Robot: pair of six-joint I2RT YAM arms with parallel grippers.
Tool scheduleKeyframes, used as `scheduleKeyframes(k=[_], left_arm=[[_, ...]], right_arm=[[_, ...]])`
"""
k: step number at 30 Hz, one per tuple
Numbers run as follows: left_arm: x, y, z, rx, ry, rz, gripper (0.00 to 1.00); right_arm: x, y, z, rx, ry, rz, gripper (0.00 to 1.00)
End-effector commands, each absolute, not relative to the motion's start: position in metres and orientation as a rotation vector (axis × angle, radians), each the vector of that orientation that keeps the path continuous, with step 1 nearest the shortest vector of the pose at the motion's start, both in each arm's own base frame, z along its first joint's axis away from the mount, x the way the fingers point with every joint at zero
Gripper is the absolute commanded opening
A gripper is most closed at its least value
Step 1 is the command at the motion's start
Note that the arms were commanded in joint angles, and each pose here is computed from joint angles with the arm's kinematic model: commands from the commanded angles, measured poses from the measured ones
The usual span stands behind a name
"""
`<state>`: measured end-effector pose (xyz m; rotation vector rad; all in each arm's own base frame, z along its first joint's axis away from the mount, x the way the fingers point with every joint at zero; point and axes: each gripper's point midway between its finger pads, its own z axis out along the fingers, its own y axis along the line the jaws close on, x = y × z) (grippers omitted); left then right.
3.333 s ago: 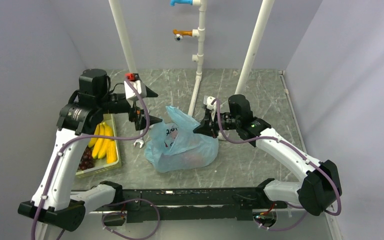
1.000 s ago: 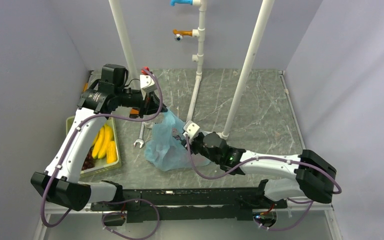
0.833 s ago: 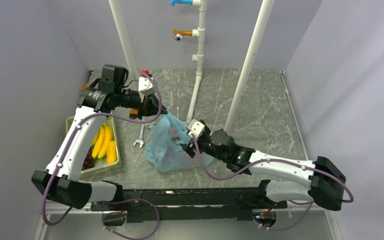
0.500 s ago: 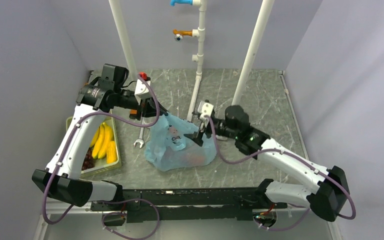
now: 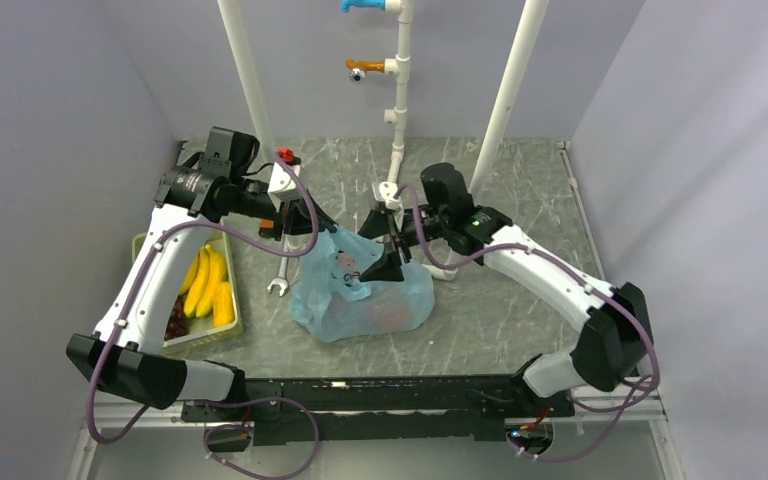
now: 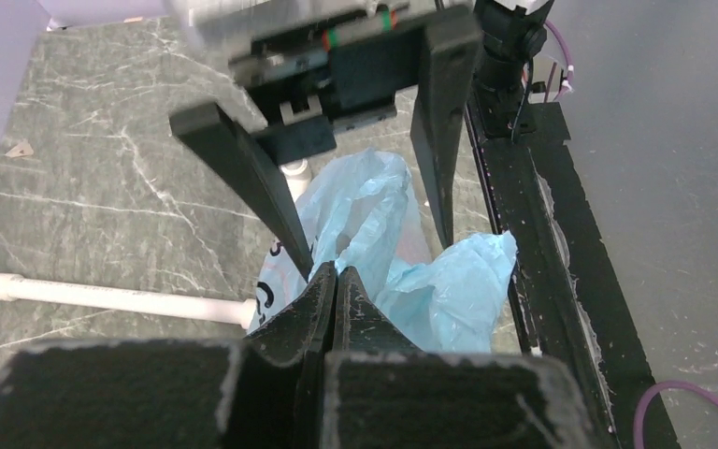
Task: Place the fake fruits into the plastic bag and tie a complex knot
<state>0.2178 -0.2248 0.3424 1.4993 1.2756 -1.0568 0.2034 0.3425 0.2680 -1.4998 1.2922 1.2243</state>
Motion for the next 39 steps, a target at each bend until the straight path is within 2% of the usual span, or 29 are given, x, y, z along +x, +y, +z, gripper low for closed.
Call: scheduleKeyframes(k=[1,8,10,12,14,18,19,20,21,22,24,25,32,36,37,39], left_arm=[[0.217,-0.226,0.361,1.48,1.198,-1.054,0.0],[0.231,-0.218,0.369,1.401,1.212,-1.03,0.0],[0.231,-0.217,0.369,1.402,1.214,-1.021,0.0],[0.23,-0.215,0.368,1.403,1.22,-1.012,0.0],[0.23,-0.213,0.366,1.403,1.227,-0.998,0.0],[0.235,-0.212,0.363,1.386,1.254,-0.962,0.0],[0.235,-0.211,0.362,1.388,1.254,-0.96,0.0],[0.234,-0.211,0.362,1.395,1.253,-0.956,0.0],[0.233,-0.211,0.361,1.401,1.253,-0.956,0.0],[0.232,-0.211,0.36,1.406,1.257,-0.956,0.0],[0.23,-0.212,0.356,1.421,1.263,-0.964,0.0],[0.229,-0.212,0.355,1.426,1.263,-0.966,0.0],[0.226,-0.215,0.35,1.421,1.27,-0.988,0.0],[0.226,-0.216,0.346,1.407,1.28,-1.011,0.0],[0.226,-0.217,0.345,1.403,1.285,-1.017,0.0],[0.227,-0.217,0.342,1.397,1.297,-1.019,0.0]], right_arm=[[0.196,0.351,0.261,-1.542,1.27,1.359,0.75],[0.189,0.339,0.193,-1.571,1.415,1.371,0.36],[0.187,0.334,0.181,-1.583,1.436,1.363,0.19],[0.188,0.331,0.175,-1.584,1.454,1.347,0.12],[0.192,0.33,0.173,-1.576,1.466,1.322,0.11],[0.202,0.331,0.182,-1.536,1.485,1.291,0.15],[0.203,0.331,0.186,-1.521,1.494,1.288,0.21],[0.203,0.332,0.19,-1.506,1.502,1.291,0.3],[0.204,0.332,0.196,-1.489,1.51,1.292,0.46],[0.205,0.333,0.203,-1.468,1.513,1.287,0.57],[0.209,0.335,0.218,-1.413,1.514,1.274,0.68],[0.212,0.336,0.225,-1.387,1.508,1.267,0.7],[0.239,0.348,0.24,-1.193,1.559,1.22,0.64],[0.238,0.354,0.239,-1.182,1.543,1.22,0.64],[0.238,0.355,0.24,-1.181,1.537,1.217,0.58],[0.238,0.354,0.241,-1.177,1.541,1.212,0.33]])
